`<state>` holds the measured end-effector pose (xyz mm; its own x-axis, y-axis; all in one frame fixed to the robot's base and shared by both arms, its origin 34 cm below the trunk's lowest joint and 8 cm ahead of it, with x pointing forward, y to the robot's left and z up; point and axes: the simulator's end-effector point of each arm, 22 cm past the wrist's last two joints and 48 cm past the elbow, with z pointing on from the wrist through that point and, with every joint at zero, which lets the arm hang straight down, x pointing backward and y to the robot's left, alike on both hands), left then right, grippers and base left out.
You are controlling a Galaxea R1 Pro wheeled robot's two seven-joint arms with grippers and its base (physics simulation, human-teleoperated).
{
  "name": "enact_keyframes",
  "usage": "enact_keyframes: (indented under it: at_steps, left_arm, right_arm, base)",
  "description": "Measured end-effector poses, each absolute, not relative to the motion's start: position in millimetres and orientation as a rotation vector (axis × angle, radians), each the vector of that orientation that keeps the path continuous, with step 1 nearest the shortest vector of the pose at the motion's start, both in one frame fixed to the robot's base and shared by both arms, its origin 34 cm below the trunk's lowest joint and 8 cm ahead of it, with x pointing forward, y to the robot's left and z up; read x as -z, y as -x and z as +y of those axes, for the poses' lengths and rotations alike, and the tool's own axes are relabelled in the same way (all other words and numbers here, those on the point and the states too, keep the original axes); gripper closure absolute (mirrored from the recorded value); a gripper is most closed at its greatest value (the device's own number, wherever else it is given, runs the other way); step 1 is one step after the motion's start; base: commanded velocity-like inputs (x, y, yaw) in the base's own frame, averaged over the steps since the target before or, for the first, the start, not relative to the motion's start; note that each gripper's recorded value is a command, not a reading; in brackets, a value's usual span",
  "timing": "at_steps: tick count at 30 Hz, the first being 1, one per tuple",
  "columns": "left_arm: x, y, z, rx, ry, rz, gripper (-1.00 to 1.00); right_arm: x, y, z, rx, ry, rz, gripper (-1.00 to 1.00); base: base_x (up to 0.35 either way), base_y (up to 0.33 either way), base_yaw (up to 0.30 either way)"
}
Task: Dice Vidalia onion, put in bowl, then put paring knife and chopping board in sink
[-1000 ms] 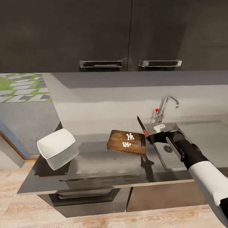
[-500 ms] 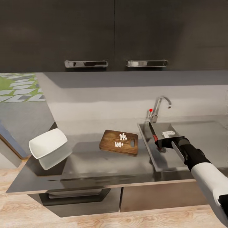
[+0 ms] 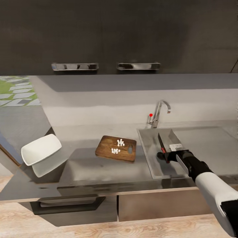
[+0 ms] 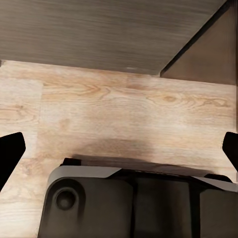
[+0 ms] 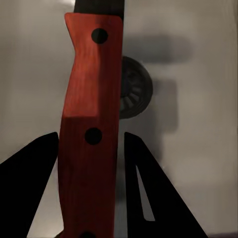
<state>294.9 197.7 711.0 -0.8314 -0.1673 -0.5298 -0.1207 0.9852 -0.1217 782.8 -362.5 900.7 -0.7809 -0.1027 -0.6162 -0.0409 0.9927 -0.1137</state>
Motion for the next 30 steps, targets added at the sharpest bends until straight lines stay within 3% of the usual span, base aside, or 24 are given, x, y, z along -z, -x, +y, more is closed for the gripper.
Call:
enact_keyframes:
  at_steps: [30]
  left_arm:
    - [-706,-286,198,0.109,0.206,2.593,-1.0]
  right_arm:
    - [-839,-750,-366,0.116,0.078,2.587,1.0]
  base:
    - [0.044,-0.015,0.0]
